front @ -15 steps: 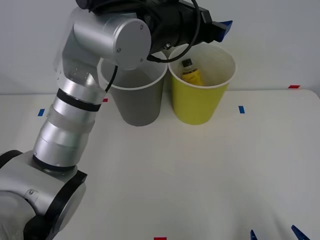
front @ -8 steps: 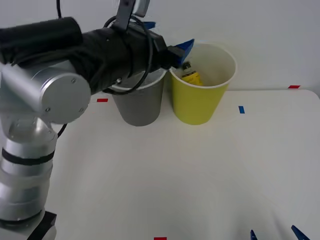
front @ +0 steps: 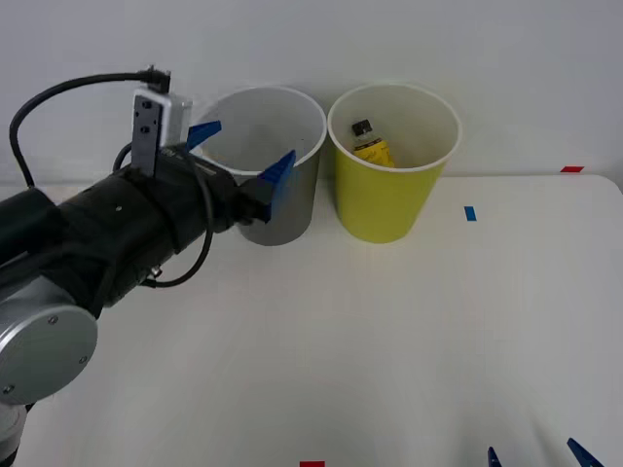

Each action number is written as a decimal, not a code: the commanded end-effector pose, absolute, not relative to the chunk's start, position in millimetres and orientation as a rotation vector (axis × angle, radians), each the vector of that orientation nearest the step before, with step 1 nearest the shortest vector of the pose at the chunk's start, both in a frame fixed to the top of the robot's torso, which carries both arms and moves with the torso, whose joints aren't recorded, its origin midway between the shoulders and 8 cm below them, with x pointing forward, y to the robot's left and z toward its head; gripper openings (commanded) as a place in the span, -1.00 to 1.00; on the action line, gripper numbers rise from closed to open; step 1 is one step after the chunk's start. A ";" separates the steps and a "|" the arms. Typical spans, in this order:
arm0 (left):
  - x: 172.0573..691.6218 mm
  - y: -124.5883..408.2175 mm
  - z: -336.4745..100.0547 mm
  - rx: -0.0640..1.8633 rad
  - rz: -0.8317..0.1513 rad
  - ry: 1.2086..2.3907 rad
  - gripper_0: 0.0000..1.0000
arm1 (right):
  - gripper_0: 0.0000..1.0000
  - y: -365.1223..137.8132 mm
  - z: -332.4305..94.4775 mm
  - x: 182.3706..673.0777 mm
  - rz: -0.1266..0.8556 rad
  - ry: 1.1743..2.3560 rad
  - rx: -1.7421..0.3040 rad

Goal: Put cans in the gray bin and PET bottles in the light green bin.

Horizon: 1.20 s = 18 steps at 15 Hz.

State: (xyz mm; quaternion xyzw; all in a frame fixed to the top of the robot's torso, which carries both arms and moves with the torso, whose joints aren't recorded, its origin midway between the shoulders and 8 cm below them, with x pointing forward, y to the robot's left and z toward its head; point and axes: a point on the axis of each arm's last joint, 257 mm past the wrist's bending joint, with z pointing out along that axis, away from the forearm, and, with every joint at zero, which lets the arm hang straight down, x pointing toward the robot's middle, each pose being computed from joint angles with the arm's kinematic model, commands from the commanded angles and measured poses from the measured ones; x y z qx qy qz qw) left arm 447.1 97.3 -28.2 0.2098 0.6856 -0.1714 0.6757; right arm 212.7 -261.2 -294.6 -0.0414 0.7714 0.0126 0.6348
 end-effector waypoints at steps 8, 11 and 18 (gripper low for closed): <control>378.2 115.2 -45.0 0.383 -0.423 1.547 1.00 | 0.86 -261.2 -294.6 212.7 0.029 1.763 -0.095; 376.8 127.7 -44.6 0.359 -0.441 1.553 1.00 | 0.87 -261.2 -294.6 212.7 0.029 1.763 -0.095; 405.5 201.0 -113.6 0.189 -0.199 1.542 1.00 | 0.86 -261.2 -294.6 212.7 0.029 1.763 -0.095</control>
